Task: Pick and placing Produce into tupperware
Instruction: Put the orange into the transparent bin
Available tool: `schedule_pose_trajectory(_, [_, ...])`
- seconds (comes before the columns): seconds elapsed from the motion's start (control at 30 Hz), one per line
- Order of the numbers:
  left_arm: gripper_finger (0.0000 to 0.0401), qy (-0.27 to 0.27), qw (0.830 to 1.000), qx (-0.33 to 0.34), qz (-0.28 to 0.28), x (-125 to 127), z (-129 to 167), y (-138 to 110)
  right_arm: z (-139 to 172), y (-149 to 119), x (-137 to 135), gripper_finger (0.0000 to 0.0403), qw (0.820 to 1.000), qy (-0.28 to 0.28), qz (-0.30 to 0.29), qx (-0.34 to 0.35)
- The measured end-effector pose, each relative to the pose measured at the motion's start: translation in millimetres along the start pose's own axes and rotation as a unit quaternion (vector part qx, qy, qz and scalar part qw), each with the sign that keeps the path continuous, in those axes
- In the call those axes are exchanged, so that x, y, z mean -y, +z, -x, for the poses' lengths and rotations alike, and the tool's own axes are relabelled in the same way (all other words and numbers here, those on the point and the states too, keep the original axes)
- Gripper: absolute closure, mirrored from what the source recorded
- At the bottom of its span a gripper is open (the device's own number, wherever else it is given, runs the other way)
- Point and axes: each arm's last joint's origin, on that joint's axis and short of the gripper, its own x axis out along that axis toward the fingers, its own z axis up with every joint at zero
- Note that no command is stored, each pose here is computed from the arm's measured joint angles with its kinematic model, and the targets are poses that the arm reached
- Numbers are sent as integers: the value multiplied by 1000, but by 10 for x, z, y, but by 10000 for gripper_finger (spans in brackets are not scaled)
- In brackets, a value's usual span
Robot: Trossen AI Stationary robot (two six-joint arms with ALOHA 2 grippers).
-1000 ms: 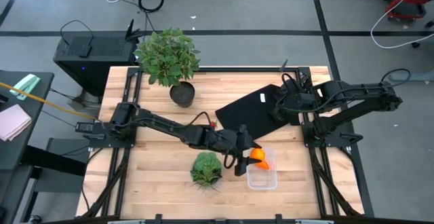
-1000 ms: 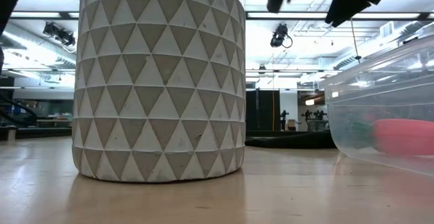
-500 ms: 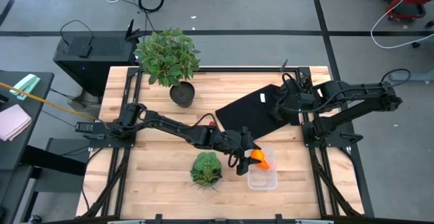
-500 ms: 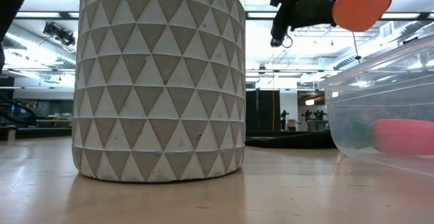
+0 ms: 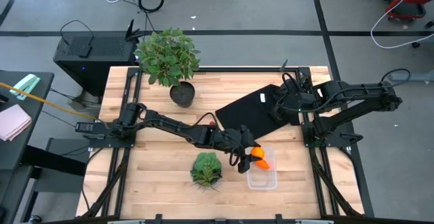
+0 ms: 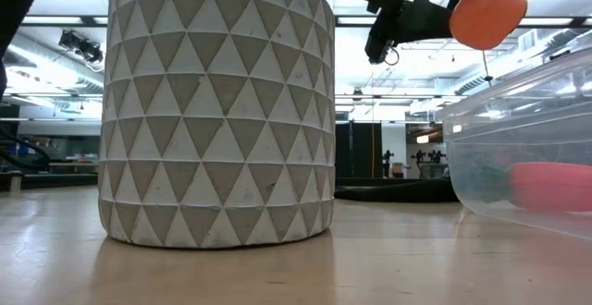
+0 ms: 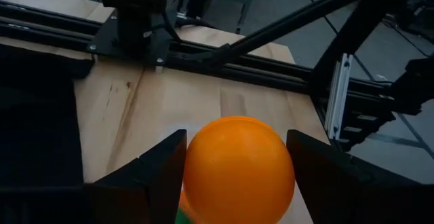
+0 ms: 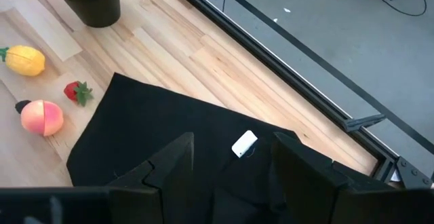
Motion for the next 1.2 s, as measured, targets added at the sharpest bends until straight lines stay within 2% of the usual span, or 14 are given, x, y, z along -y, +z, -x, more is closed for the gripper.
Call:
schedule_pose_trajectory(0.5, [151, 8, 999, -27, -33, -19, 2, -50, 0, 0, 0, 198, 1000, 0, 1, 0])
schedule_pose_trajectory(0.6, [148, -11, 998, -35, -41, -11, 3, -58, 0, 0, 0, 198, 1000, 0, 1, 0])
schedule_pose_trajectory(0.87, [154, -31, 997, -63, -26, -49, -143, -266, -1, 1, -2, 198, 1000, 0, 1, 0])
schedule_pose_trajectory(1.2, [153, -21, 998, -57, -21, -136, -178, -267, -1, 2, -3, 198, 1000, 1, 0, 1])
